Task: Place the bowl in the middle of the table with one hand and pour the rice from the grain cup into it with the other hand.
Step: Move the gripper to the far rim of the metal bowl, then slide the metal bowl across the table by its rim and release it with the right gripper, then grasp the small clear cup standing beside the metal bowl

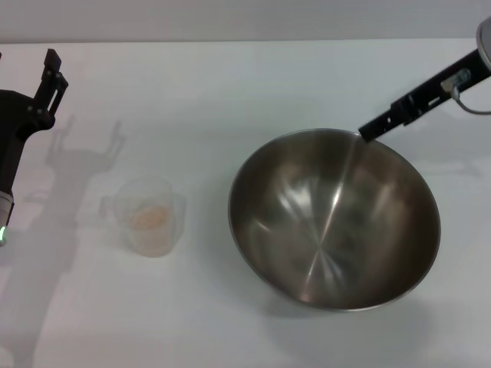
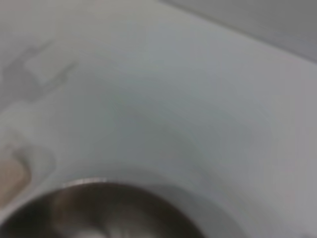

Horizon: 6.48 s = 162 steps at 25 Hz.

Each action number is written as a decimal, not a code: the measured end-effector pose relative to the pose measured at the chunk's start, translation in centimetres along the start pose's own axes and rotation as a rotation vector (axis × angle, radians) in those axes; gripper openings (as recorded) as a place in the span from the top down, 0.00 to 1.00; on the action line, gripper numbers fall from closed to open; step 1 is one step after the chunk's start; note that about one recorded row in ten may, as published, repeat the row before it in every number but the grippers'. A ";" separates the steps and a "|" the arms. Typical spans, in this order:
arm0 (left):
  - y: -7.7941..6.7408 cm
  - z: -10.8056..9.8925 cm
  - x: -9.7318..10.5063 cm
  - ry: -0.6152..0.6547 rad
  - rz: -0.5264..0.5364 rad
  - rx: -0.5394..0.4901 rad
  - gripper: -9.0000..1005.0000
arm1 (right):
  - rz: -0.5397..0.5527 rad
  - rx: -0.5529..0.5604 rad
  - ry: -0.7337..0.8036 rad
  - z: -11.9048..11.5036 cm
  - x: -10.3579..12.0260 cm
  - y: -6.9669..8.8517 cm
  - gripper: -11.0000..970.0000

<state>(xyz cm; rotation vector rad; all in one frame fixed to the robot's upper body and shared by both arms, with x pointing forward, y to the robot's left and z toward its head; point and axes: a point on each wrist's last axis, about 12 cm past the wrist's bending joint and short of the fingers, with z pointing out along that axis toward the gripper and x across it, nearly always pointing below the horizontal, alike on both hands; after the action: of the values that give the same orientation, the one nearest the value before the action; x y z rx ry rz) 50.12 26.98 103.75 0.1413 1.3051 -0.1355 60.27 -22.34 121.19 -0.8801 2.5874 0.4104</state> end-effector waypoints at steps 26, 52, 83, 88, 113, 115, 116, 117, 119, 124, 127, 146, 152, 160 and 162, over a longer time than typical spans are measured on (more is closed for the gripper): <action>0.0 0.2 0.0 0.000 -0.006 -0.002 0.25 | -0.021 -0.060 0.128 4.6 2.4 -1.6 0.45; -0.1 0.1 0.0 -0.004 -0.009 -0.004 0.26 | 0.071 -0.075 -0.032 2.4 2.3 -3.5 0.96; -0.1 0.2 0.0 -0.004 -0.007 0.003 0.27 | 0.050 -0.142 -0.036 6.2 0.2 -1.0 0.90; -0.2 0.1 0.0 -0.003 -0.009 0.004 0.27 | 0.042 -0.115 -0.003 6.4 0.0 -0.8 0.89; -0.1 -0.3 -0.3 -0.027 -0.007 0.001 0.29 | -0.067 -0.008 -0.044 4.7 -2.3 0.1 0.70; 0.0 -0.4 -0.3 -0.029 -0.006 -0.002 0.29 | -0.086 0.007 -0.063 4.2 -2.8 0.3 0.58; 0.0 -0.4 -0.3 -0.029 -0.006 -0.003 0.29 | -0.101 0.020 -0.086 3.7 -3.3 0.4 0.52; 0.1 -0.5 -0.3 -0.030 -0.006 -0.005 0.29 | -0.101 0.020 -0.086 3.7 -3.3 0.4 0.53; 0.1 -0.6 -0.3 -0.033 -0.006 -0.007 0.29 | -0.119 0.032 -0.116 3.1 -3.9 0.6 0.53; 0.2 -0.9 -0.4 -0.041 -0.006 -0.015 0.29 | -0.167 0.082 -0.220 1.7 -5.6 0.9 0.53; 0.3 -1.1 -0.4 -0.041 -0.005 -0.021 0.29 | -0.204 0.127 -0.309 1.3 -6.3 1.1 0.53; 0.5 -1.1 -0.4 -0.043 -0.006 -0.033 0.30 | -0.472 0.660 -1.150 5.8 -1.9 6.1 0.53; 0.5 -1.0 -0.5 -0.045 -0.004 -0.032 0.30 | -0.421 0.726 -1.426 7.6 2.0 6.5 0.53; 0.5 -0.8 -0.5 -0.049 -0.003 -0.031 0.31 | -0.265 0.602 -1.583 8.8 8.1 3.6 0.53; 0.6 -0.8 -0.5 -0.049 -0.002 -0.032 0.31 | -0.232 0.579 -1.578 9.0 9.5 2.8 0.53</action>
<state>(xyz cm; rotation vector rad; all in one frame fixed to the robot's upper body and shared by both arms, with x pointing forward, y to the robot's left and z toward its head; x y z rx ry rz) 49.32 27.70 104.08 0.1090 1.2581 -0.1196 53.83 -21.67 109.51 -0.3172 1.0115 0.1259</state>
